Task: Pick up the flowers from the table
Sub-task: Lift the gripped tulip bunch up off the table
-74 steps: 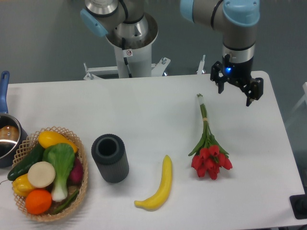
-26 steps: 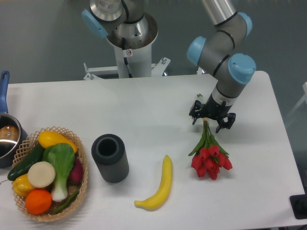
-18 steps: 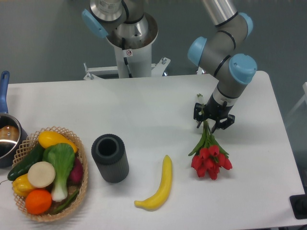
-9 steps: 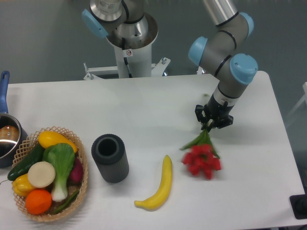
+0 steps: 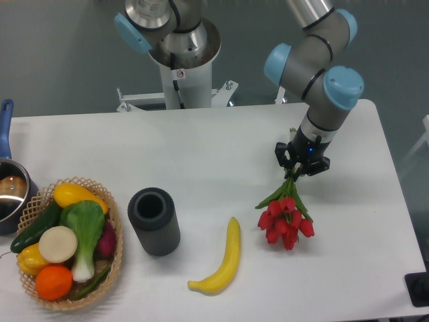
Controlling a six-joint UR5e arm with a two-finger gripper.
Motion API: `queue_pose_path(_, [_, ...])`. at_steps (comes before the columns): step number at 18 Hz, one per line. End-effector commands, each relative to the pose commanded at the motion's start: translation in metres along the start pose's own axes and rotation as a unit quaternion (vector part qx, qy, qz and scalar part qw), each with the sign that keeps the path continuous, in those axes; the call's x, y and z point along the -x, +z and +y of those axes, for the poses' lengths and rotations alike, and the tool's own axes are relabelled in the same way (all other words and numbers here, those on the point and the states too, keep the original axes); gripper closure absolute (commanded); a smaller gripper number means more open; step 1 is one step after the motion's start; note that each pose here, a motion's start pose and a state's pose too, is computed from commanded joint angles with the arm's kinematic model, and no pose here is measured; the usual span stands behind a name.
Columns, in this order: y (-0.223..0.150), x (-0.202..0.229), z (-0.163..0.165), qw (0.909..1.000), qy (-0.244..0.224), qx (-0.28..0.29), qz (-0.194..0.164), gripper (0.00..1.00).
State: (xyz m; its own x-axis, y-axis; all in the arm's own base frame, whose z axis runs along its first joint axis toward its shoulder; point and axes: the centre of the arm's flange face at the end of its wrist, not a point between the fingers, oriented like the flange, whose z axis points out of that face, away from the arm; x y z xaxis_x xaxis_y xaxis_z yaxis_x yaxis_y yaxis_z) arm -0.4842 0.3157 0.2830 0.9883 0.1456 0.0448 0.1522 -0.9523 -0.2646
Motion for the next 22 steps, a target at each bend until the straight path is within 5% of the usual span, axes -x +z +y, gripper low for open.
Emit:
queue_pose_path(7, [-0.119, -0.04, -0.05, 0.9871, -0.013, -0.156, -0.03, 0.73])
queue_pose_path(13, [-0.2, -0.074, -0.119, 0.9713, -0.013, -0.233, -0.044, 0.73])
queue_pose_path(22, [-0.251, -0.1, -0.15, 0.9268, 0.04, -0.372, 0.035, 0.73])
